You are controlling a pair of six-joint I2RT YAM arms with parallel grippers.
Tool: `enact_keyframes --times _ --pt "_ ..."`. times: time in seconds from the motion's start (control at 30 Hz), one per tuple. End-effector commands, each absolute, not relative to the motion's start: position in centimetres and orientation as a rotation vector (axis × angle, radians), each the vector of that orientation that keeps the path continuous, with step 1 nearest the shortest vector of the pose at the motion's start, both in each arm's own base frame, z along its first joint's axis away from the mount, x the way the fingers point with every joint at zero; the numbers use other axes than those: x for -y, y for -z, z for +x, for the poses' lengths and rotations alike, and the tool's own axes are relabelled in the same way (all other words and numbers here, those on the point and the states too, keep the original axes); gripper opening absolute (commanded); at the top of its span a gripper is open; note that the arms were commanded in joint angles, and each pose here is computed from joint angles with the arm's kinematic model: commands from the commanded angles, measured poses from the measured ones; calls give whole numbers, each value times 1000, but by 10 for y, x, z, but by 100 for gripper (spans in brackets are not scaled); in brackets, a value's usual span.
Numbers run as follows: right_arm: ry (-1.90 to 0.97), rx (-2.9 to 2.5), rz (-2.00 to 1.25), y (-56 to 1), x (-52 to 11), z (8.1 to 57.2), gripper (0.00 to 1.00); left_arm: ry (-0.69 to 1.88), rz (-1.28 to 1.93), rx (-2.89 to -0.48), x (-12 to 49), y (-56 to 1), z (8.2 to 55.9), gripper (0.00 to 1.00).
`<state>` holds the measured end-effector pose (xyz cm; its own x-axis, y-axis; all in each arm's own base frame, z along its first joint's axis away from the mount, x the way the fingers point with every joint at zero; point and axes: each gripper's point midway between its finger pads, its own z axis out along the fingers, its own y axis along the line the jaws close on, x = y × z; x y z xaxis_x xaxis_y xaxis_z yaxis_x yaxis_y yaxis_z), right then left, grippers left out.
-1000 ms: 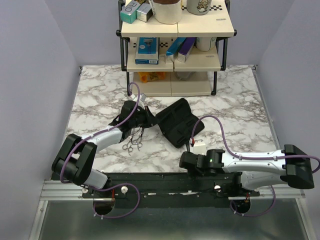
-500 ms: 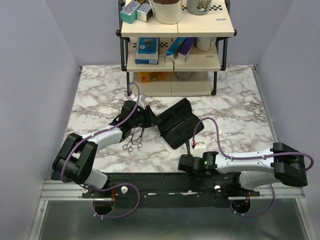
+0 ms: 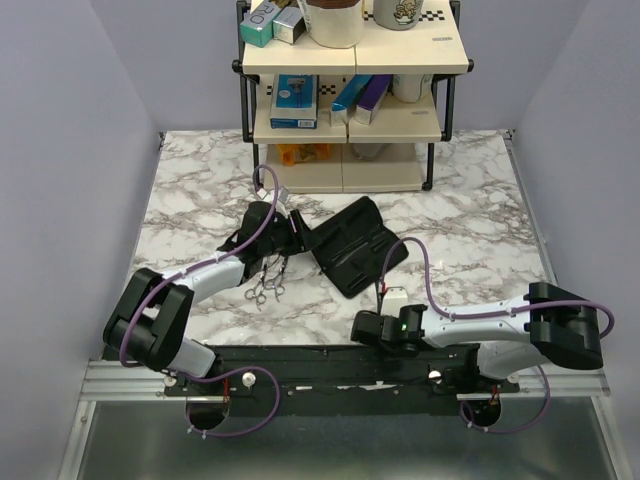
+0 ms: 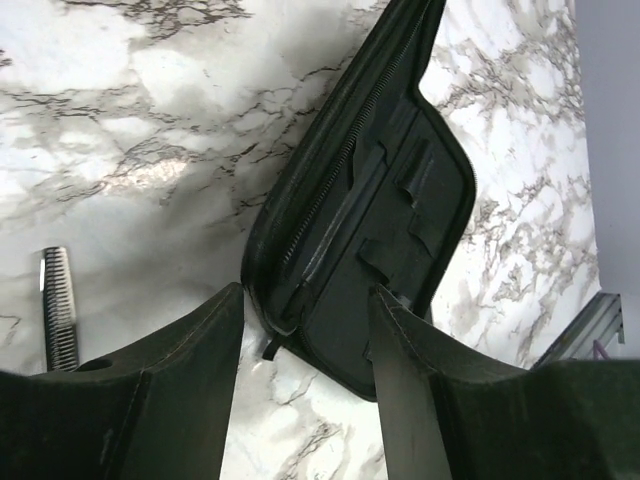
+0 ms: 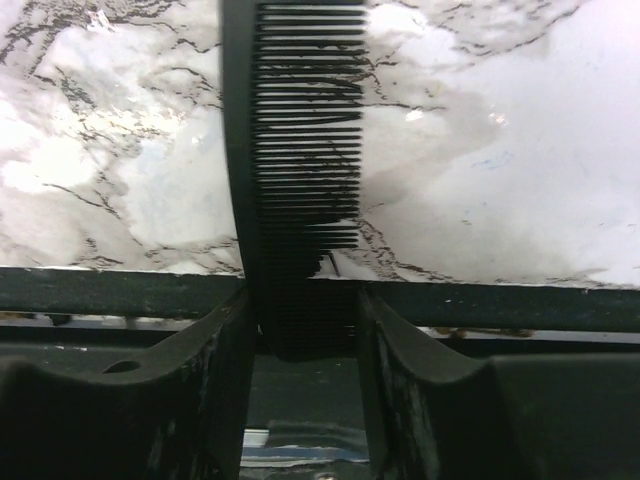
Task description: Sort the hair-cutting tools
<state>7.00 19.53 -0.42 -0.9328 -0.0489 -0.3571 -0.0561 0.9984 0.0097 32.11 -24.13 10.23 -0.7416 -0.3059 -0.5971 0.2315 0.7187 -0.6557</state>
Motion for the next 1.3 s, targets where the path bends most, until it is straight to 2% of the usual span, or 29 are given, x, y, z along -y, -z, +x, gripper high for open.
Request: enact_keyframes --times 0.0,0.13,0.33,0.6,0.7,0.97,1.13,1.27 --pt "-6 -2751 -55 5 -192 73 43 866 -93 -2193 226 -106 324 60" --pt "5 -2734 -62 -4 -187 75 36 831 -149 -2224 219 -111 319 61" --pt "32 -2692 -222 -38 -187 71 31 845 -201 -2247 215 -125 302 61" --pt "157 -2551 -731 -77 -175 38 29 1005 -62 -2339 245 -131 249 61" --pt "87 -2500 -878 -87 -178 25 29 1069 27 -2375 257 -134 224 61" --pt "-3 -2330 -1086 -112 -172 32 26 1360 258 -2413 274 -156 145 61" --pt "-194 -2255 -1193 -132 -187 25 26 1470 261 -2413 267 -167 117 61" --pt "-233 -2241 -1220 -141 -193 22 25 1536 255 -2420 262 -168 96 61"
